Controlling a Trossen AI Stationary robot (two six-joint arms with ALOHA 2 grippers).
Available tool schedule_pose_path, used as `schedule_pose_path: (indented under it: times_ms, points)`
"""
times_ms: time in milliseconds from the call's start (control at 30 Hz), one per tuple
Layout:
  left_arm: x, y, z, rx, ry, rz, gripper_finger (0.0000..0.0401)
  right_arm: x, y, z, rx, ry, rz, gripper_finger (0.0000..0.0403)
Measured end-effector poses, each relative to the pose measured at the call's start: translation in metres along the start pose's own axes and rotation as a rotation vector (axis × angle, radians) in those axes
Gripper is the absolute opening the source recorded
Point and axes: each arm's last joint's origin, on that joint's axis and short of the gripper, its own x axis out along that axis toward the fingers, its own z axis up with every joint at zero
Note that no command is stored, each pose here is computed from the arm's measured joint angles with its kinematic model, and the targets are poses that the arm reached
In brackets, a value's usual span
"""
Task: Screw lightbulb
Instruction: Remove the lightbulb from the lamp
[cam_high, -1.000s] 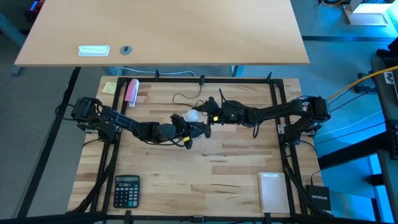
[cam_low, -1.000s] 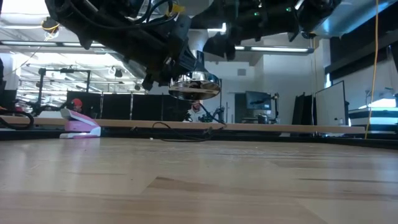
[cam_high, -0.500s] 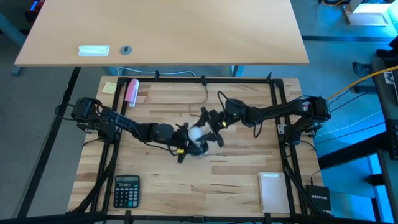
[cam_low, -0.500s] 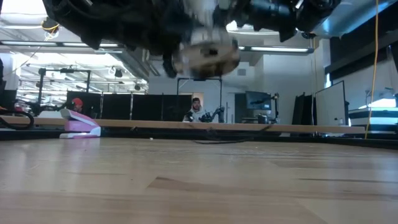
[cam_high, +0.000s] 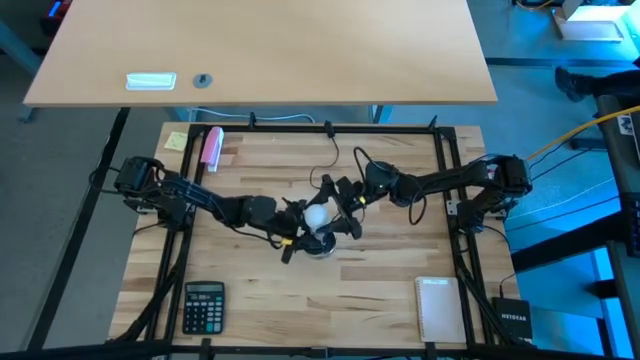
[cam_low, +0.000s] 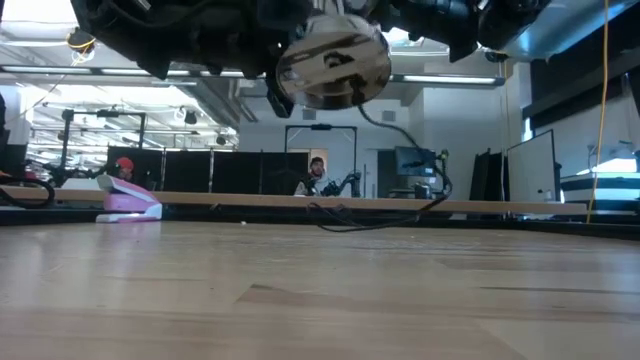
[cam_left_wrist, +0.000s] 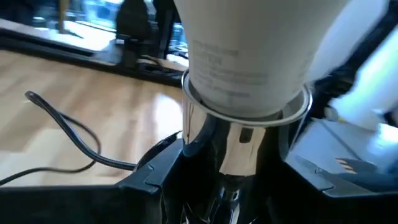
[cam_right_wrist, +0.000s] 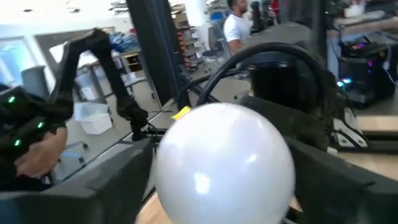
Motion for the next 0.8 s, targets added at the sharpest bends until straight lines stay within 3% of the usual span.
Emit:
schedule_pose_path:
  times_ms: [100, 233, 467, 567, 800]
  points:
    - [0.000, 0.002, -0.001, -0.009, -0.004, 0.062, 0.0168, -0.005, -0.004, 0.002, 0.049, 0.014, -0.047, 0.0386]
    - [-0.001, 0.008, -0.004, -0.033, 0.008, 0.183, 0.0168, -0.019, -0.007, 0.007, 0.096, 0.092, -0.148, 0.0359]
    - [-0.007, 0.020, -0.013, -0.051, 0.053, 0.504, 0.0168, -0.043, -0.004, 0.011, 0.092, 0.254, -0.364, 0.0330]
    - [-0.008, 0.024, -0.012, -0.072, 0.043, 0.533, 0.0168, -0.044, -0.007, 0.008, 0.063, 0.265, -0.451, 0.0331]
    - [-0.009, 0.028, -0.014, -0.101, 0.042, 0.582, 0.0168, -0.042, -0.014, -0.007, 0.102, 0.342, -0.500, 0.0331]
